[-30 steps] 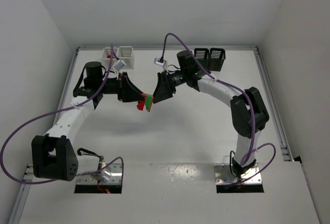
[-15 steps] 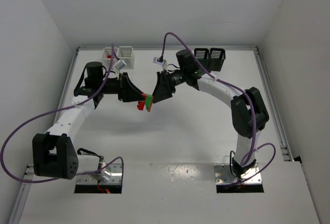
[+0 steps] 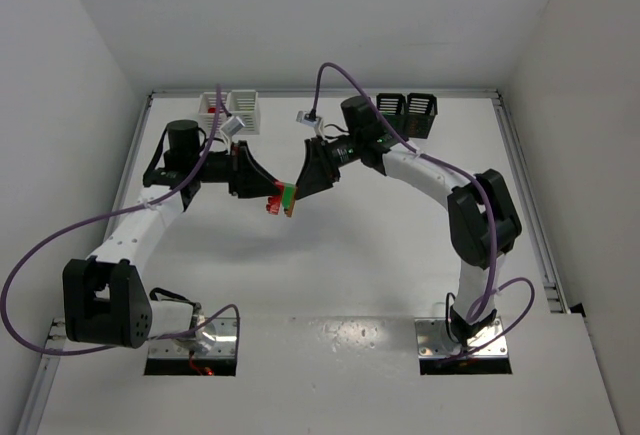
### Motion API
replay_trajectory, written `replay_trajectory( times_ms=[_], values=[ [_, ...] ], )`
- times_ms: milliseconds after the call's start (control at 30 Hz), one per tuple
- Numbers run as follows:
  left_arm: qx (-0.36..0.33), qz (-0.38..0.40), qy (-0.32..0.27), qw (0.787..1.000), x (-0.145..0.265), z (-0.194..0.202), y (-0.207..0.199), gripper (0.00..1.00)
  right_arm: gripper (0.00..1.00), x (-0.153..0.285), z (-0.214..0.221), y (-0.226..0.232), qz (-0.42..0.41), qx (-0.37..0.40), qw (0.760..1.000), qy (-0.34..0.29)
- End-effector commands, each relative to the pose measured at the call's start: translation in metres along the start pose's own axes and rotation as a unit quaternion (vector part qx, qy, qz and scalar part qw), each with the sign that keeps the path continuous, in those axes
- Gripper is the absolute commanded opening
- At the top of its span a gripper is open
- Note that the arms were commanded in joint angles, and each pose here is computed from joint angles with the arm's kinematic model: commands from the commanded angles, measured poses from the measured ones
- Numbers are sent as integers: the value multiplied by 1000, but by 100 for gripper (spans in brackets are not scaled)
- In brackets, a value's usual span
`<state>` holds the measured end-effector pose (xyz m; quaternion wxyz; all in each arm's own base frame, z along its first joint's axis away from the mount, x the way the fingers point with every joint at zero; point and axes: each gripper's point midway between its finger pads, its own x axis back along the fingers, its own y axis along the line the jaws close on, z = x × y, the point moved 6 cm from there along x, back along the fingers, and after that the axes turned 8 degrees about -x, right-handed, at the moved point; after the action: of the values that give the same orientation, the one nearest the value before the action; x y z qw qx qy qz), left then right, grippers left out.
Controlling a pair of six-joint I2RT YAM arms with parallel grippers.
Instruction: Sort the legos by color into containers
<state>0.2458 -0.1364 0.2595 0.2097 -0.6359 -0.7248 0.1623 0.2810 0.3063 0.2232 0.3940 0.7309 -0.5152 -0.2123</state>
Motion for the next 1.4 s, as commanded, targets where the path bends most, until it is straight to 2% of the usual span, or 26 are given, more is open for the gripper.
replay_trajectory(
  times_ms=[0, 33, 133, 200, 300, 367, 533, 833, 967, 1000, 1100, 1133, 1200, 1267, 1367],
  values=[
    [-19, 11, 0, 1000, -2, 0, -2, 3, 23, -1, -20, 23, -18, 72, 997, -2],
    [-19, 6, 0, 1000, -2, 0, -1, 3, 15, -1, -18, 20, -13, 68, 998, -4],
    [-19, 6, 0, 1000, -2, 0, -1, 3, 2, 0, -12, 21, -9, 73, 997, -5],
    [-23, -3, -4, 1000, 1, -2, 0, 3, 0, 4, -5, 17, 1, 69, 998, -8],
    [-22, -14, -10, 1000, 6, -4, 3, 2, 0, 10, 7, 19, 12, 65, 998, -8],
    [-26, -20, -13, 999, 10, -4, 6, 2, 0, 13, 12, 22, 29, 91, 995, -8],
    [-37, -43, -24, 998, 22, -14, 13, 2, 0, 21, 28, 20, 45, 68, 997, -7],
    [-27, -43, -17, 999, 24, -3, 19, 2, 0, 32, 31, 13, 65, 65, 996, -11],
    [-37, -110, -13, 993, 30, -2, 31, 2, 0, 36, 27, 11, 79, 69, 994, -18],
    [-45, -171, -10, 984, 34, -3, 42, 2, 0, 37, 30, 9, 85, 64, 994, -17],
    [-97, -292, -36, 951, 50, -33, 57, 2, 0, 41, 32, 10, 93, 67, 993, -23],
    [-123, -375, -60, 917, 64, -52, 69, 2, 0, 41, 31, 8, 98, 72, 992, -24],
    [-132, -465, -78, 872, 82, -81, 91, 2, 0, 45, 29, 6, 106, 71, 991, -29],
    [-129, -510, -78, 847, 93, -108, 124, 2, 0, 46, 29, 5, 113, 71, 991, -30],
    [-108, -568, -81, 812, 113, -127, 177, 2, 0, 49, 31, 0, 127, 66, 989, -33]
  ],
)
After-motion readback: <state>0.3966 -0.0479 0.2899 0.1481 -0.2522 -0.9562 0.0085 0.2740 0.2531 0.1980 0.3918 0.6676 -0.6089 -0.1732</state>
